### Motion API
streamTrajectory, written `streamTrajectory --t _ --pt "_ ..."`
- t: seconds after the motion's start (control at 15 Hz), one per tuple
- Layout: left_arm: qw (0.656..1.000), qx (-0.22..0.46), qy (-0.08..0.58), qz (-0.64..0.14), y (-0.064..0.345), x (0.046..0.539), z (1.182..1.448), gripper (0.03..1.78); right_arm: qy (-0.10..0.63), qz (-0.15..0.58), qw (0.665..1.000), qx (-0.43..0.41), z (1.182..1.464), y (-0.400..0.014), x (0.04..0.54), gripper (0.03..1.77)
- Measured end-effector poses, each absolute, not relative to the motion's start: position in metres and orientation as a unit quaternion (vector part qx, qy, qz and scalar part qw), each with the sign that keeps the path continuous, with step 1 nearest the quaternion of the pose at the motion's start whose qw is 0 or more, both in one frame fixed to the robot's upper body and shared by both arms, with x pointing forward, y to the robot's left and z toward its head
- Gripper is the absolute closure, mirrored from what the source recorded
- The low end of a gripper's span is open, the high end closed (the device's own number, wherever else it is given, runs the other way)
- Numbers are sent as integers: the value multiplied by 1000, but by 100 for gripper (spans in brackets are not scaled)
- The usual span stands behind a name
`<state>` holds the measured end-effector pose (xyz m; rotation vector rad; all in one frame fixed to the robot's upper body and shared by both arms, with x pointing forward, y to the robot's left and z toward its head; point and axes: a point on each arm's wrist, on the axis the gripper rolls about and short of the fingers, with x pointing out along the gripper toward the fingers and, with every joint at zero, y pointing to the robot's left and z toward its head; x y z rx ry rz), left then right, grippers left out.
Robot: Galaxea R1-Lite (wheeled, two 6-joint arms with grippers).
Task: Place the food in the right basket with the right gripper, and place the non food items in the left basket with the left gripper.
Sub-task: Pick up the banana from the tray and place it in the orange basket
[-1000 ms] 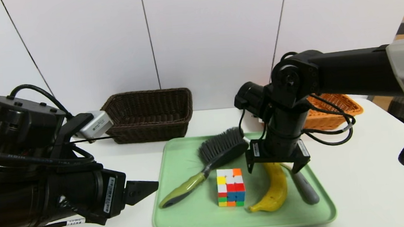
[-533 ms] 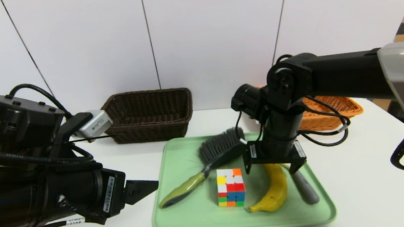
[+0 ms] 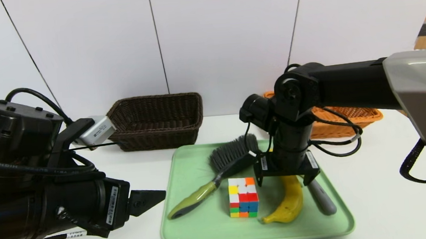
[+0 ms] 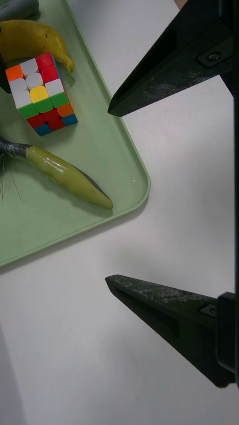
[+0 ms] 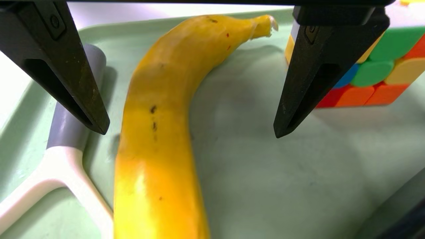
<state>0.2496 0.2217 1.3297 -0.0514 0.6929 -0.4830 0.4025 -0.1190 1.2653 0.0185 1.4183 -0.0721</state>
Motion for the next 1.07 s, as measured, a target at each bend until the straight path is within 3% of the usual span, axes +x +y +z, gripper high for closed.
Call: streamTrajectory --t 0.27,0.47,0.53,1.07 --pt "912 -25 335 -235 222 249 1330 12 650 -38 759 3 1263 -118 403 70" --pt "913 -25 334 -235 222 249 1331 12 650 -39 759 1 1263 -118 403 102" --pt "913 -25 334 -235 222 249 1331 12 650 -38 759 2 1263 -118 403 134" --pt "913 -25 333 -234 221 250 1331 12 638 -24 770 8 1283 -120 391 137"
